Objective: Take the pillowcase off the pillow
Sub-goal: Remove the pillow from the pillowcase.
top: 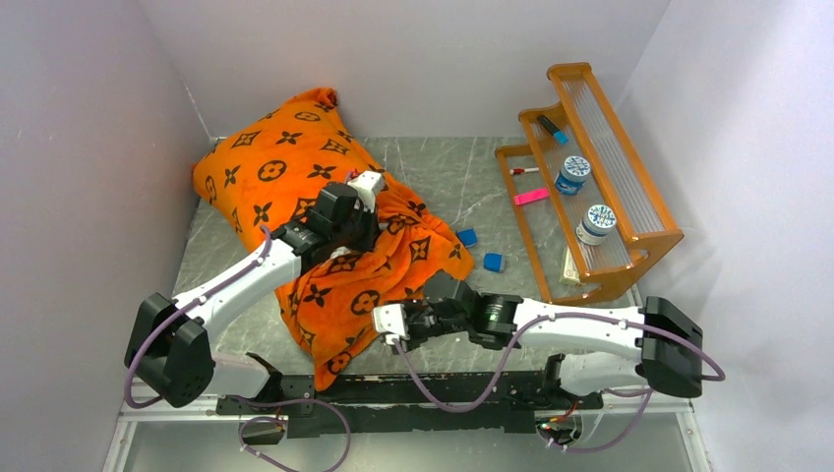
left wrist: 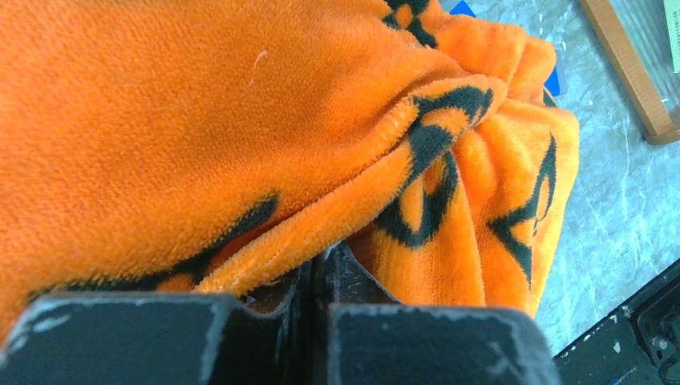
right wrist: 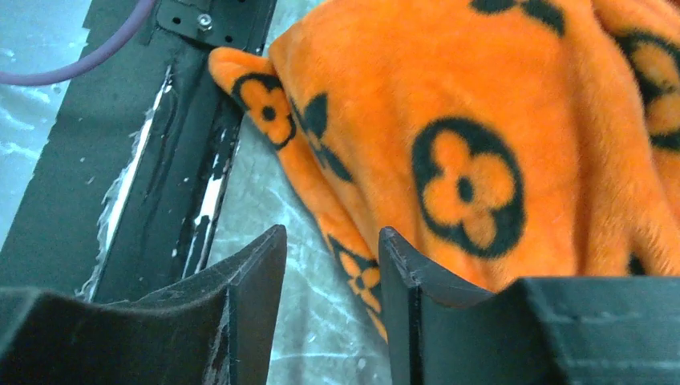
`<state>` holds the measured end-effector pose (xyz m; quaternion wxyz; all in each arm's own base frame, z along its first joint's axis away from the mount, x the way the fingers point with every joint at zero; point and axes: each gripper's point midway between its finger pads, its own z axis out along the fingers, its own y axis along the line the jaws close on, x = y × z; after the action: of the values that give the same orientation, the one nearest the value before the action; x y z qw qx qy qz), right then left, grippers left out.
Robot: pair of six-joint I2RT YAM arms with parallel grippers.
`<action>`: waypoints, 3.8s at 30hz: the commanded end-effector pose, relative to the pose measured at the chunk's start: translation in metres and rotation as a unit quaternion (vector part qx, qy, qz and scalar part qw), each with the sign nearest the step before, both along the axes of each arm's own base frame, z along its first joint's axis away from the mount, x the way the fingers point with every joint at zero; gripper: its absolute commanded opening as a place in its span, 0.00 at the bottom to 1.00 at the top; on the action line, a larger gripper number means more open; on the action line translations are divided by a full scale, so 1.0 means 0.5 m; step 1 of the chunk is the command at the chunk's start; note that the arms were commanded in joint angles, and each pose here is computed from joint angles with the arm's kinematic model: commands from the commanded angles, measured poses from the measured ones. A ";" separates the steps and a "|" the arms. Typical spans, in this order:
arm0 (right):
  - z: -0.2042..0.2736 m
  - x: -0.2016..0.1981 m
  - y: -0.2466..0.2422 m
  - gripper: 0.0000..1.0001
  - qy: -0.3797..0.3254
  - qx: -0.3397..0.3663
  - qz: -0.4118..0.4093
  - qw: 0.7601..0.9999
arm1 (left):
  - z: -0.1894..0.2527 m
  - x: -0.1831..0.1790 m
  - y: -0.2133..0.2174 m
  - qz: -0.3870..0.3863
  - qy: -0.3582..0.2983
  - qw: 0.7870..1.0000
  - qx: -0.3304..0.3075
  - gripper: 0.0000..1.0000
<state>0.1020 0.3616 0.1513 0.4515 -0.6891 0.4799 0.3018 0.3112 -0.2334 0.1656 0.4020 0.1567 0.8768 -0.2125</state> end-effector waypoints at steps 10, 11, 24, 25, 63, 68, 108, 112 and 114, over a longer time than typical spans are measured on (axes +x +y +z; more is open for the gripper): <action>0.145 0.054 0.141 0.70 -0.093 0.056 0.051 0.993 | -0.040 0.020 0.058 0.026 -0.001 0.998 0.056 0.05; 0.149 0.065 0.147 0.70 -0.099 0.056 0.046 0.992 | -0.040 0.020 0.058 0.026 -0.001 0.998 0.056 0.05; 0.149 0.193 0.212 0.69 -0.099 0.071 0.010 0.993 | -0.041 0.016 0.053 0.020 0.002 0.998 0.052 0.05; 0.140 0.193 0.213 0.69 -0.095 0.065 0.010 0.993 | -0.041 0.017 0.054 0.020 0.002 0.998 0.053 0.05; -0.063 -0.115 0.063 0.03 0.045 -0.045 0.013 0.998 | -0.043 0.021 0.060 0.028 -0.002 0.998 0.058 0.05; 0.001 -0.053 0.109 0.30 0.016 -0.001 -0.052 0.999 | -0.023 0.015 0.051 0.010 -0.018 0.999 0.046 0.05; 0.157 0.333 -0.099 0.92 0.268 0.210 -0.575 0.744 | 0.001 0.008 0.044 -0.012 -0.041 0.999 0.033 0.05; 0.161 0.364 -0.085 0.89 0.262 0.222 -0.591 0.730 | 0.004 0.006 0.043 -0.013 -0.042 0.999 0.029 0.05; 0.154 0.379 -0.088 0.88 0.252 0.219 -0.609 0.719 | 0.006 0.006 0.042 -0.013 -0.043 0.999 0.025 0.05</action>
<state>0.2727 0.3177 0.2088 0.5152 -0.0769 0.8216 0.2314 0.3041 -0.2357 0.1722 0.4163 0.1927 0.8582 -0.2303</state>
